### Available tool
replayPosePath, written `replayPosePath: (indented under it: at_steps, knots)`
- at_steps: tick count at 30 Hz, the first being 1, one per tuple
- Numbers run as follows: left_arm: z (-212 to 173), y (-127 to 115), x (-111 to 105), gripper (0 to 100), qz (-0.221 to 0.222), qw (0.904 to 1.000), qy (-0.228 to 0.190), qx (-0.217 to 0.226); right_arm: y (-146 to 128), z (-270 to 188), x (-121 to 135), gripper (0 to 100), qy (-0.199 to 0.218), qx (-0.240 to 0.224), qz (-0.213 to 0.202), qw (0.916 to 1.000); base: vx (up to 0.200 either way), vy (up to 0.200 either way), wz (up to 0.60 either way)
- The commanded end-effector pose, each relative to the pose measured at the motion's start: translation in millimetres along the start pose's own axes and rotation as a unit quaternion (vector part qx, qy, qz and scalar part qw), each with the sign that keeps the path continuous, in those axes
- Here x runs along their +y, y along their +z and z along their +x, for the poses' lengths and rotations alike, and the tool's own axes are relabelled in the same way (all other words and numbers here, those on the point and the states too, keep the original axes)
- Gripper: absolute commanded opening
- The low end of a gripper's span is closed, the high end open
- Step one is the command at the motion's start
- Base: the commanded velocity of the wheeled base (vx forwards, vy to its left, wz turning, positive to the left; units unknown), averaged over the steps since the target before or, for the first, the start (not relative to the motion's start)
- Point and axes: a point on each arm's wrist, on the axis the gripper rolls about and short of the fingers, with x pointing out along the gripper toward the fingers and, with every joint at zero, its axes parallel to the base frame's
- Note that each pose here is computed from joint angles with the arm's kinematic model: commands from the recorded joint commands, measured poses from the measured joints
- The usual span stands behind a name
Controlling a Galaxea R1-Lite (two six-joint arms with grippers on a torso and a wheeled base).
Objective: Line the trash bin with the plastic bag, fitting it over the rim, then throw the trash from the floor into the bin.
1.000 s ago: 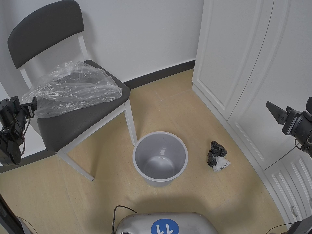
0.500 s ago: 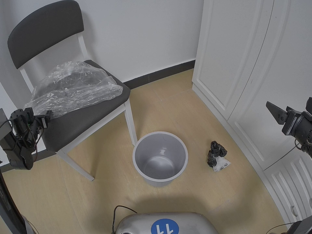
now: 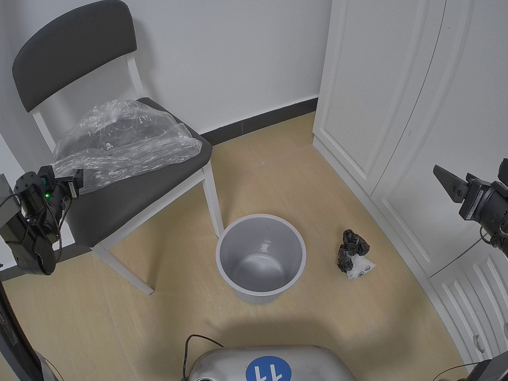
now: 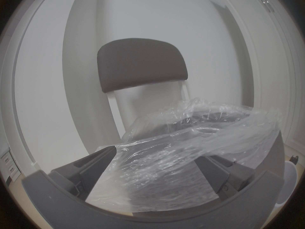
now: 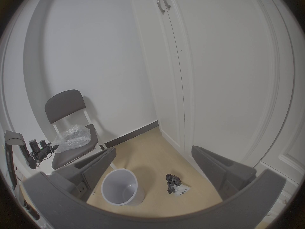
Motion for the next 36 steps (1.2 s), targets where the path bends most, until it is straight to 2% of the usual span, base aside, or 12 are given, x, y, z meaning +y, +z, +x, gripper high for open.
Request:
replayPosePath:
  at_steps: [1, 2, 7, 10, 12, 20, 24, 32, 36]
  knots:
    - [-15, 21, -7, 100, -0.001, 0.9997, -0.015, -0.018, -1, 0, 0, 100, 0.0, 0.001, 0.0, 1.0, 0.0, 0.0, 0.0]
    - [-15, 21, -7, 100, -0.001, 0.9997, -0.015, -0.018, -1, 0, 0, 100, 0.0, 0.001, 0.0, 1.0, 0.0, 0.0, 0.0]
    - [-19, 11, -36, 100, 0.003, 0.9983, -0.058, -0.001, -1, 0, 0, 100, 0.0, 0.002, 0.0, 1.0, 0.0, 0.0, 0.0]
    - [-20, 8, -39, 100, 0.007, 0.998, -0.063, 0.004, -1, 0, 0, 100, 0.0, 0.002, 0.0, 1.0, 0.0, 0.0, 0.0]
    - [-21, -1, -52, 100, 0.035, 0.9961, -0.08, 0.014, -1, 0, 0, 100, 0.0, 0.001, -0.001, 1.0, 0.0, 0.0, 0.0]
    - [-23, -2, -64, 100, 0.042, 0.9943, -0.097, 0.014, -3, 0, 0, 100, 0.002, 0.007, -0.003, 1.0, 0.0, 0.0, 0.0]
    - [-17, -2, -58, 100, 0.043, 0.9954, -0.085, 0.011, -3, 0, 1, 100, 0.003, 0.006, -0.002, 1.0, 0.0, 0.0, 0.0]
    - [-4, 0, -19, 100, 0.052, 0.9983, -0.024, 0.002, -4, 0, 0, 100, 0.003, 0.007, -0.003, 1.0, 0.0, 0.0, 0.0]
    - [-3, -2, -6, 100, 0.056, 0.9984, -0.006, 0.006, -4, 0, 0, 100, 0.003, 0.007, -0.002, 1.0, 0.0, 0.0, 0.0]
